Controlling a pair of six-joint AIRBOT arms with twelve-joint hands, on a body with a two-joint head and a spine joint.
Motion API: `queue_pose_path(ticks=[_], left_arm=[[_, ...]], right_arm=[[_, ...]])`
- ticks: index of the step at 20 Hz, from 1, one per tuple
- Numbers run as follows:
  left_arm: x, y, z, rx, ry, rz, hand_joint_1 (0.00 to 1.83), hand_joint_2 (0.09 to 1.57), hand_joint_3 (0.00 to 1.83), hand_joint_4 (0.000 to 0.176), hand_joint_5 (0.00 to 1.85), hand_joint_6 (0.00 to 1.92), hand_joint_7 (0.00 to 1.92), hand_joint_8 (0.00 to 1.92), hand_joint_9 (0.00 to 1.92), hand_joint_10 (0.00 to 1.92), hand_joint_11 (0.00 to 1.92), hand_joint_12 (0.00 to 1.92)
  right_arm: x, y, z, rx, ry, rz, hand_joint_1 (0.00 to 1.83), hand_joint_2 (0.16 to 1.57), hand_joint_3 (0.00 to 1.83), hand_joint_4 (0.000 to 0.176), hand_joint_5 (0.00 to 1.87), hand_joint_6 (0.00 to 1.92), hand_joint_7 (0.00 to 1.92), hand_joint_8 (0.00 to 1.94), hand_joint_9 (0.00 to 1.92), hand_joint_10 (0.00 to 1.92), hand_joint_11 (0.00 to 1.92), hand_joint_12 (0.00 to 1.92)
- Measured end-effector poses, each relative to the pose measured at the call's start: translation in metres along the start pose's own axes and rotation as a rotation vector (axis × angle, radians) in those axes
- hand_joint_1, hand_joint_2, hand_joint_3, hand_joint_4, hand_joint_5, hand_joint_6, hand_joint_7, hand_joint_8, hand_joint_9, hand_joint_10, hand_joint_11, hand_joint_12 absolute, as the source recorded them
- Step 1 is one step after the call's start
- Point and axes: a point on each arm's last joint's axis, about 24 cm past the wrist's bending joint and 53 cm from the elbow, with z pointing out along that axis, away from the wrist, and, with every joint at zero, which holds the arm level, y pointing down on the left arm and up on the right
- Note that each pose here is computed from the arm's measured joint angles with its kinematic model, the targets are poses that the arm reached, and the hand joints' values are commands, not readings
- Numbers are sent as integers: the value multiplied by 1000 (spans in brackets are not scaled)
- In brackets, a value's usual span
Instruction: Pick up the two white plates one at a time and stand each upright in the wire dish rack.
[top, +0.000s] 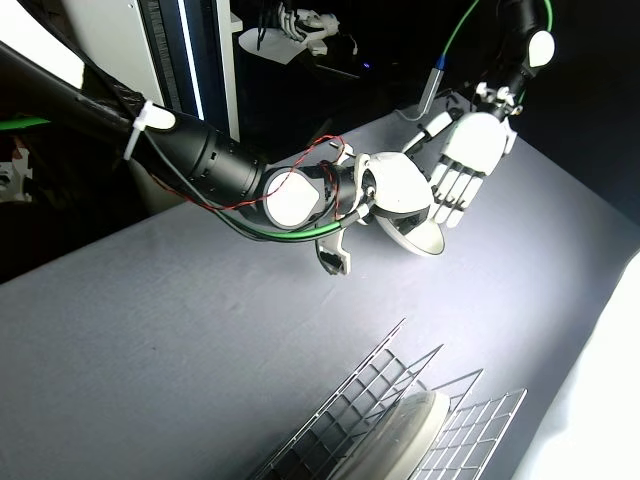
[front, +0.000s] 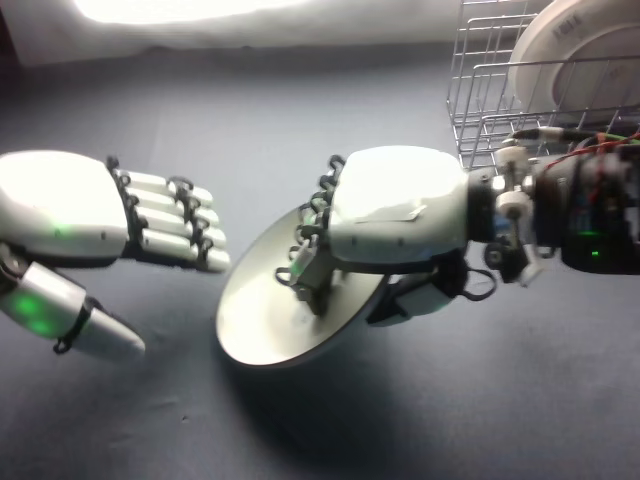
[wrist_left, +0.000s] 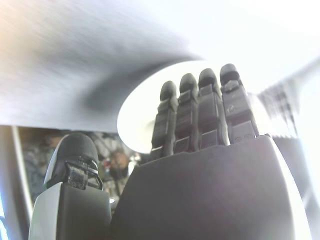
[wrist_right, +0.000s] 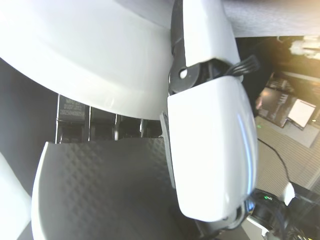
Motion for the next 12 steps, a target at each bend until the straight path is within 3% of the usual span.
queue_pose_path(ticks=[5,7,12], left_arm=[[-16,-6,-11,11,-33,1,0,1207,4,0,178,11,159,14,112,17,64,44],[-17,-4,-16,2,-26,20,0,1200,0,0,200,0,174,1,122,3,60,58],[-26,-8,-27,7,-43,12,0,1207,2,0,193,0,167,0,119,0,53,65]], right_arm=[[-29,15,-22,7,-73,85,1383,1070,0,0,1033,980,1141,610,957,1012,856,1039],[-44,17,-34,26,-113,128,1383,1070,0,0,1047,942,1134,638,944,1033,863,1038],[-79,32,-63,33,-217,254,1386,1063,0,0,1048,870,1175,600,950,1075,883,1056]])
